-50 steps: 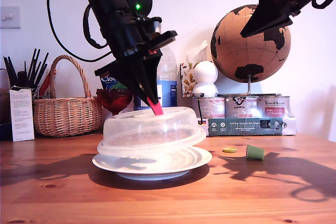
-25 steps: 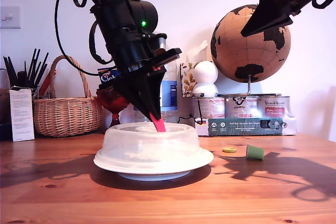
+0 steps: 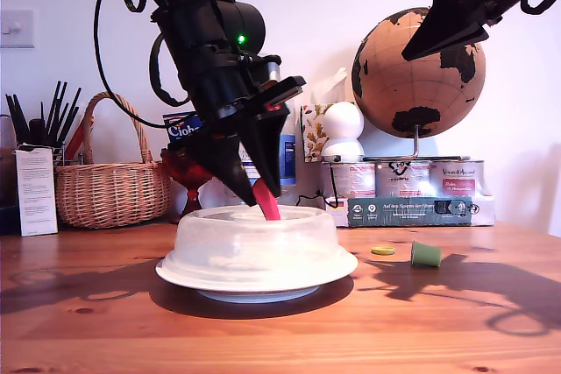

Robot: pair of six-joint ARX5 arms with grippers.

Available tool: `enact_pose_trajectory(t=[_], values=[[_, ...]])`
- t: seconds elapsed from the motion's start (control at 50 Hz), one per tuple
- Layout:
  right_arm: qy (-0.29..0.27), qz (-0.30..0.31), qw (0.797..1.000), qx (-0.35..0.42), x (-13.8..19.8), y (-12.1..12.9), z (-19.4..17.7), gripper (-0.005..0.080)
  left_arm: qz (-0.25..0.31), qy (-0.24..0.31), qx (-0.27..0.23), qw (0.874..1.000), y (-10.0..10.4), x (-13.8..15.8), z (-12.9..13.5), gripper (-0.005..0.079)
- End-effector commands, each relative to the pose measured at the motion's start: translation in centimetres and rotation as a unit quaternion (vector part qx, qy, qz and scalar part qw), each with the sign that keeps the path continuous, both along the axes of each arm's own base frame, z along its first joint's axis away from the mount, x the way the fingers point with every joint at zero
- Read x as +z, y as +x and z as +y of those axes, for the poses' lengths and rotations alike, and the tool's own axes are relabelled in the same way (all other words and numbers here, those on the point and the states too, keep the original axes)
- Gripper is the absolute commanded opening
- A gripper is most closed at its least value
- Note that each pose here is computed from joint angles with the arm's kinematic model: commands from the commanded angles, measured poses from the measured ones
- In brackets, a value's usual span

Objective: Lift the plastic dome with your left arm while removing the green coffee capsule from the plate using your right arm.

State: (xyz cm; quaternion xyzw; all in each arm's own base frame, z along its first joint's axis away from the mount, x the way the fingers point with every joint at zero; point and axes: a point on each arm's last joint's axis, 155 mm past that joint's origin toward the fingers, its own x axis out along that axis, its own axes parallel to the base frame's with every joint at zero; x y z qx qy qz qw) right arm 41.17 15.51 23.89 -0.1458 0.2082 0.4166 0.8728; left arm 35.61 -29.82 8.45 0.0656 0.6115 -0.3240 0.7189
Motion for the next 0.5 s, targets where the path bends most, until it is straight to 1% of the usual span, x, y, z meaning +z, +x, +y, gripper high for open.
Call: enact_pose_trajectory(t=[0.0, 0.12, 0.28, 0.36, 0.48], values=[[0.0, 0.001, 1.0, 0.003, -0.4, -0.1, 0.0, -0.0013, 0.016, 0.011, -0.005, 1.0, -0.5, -1.7, 0.0, 0.0398], [0.0, 0.001, 1.0, 0.003, -0.4, -0.1, 0.0, -0.0013, 0.012, 0.017, -0.003, 1.0, -0.3, -1.7, 0.2, 0.04], [0.0, 0.001, 1.0, 0.003, -0.4, -0.2, 0.0, -0.0013, -0.004, 0.036, 0.0, 0.999, 0.4, -1.8, 1.0, 0.04], [0.0, 0.001, 1.0, 0.003, -0.4, -0.2, 0.0, -0.0013, -0.01, 0.032, 0.003, 0.999, 0.8, -1.4, 0.8, 0.04], [0.0, 0.001, 1.0, 0.004, -0.4, -0.2, 0.1, -0.0013, -0.027, 0.018, 0.003, 0.999, 1.7, 0.3, 0.2, 0.04]])
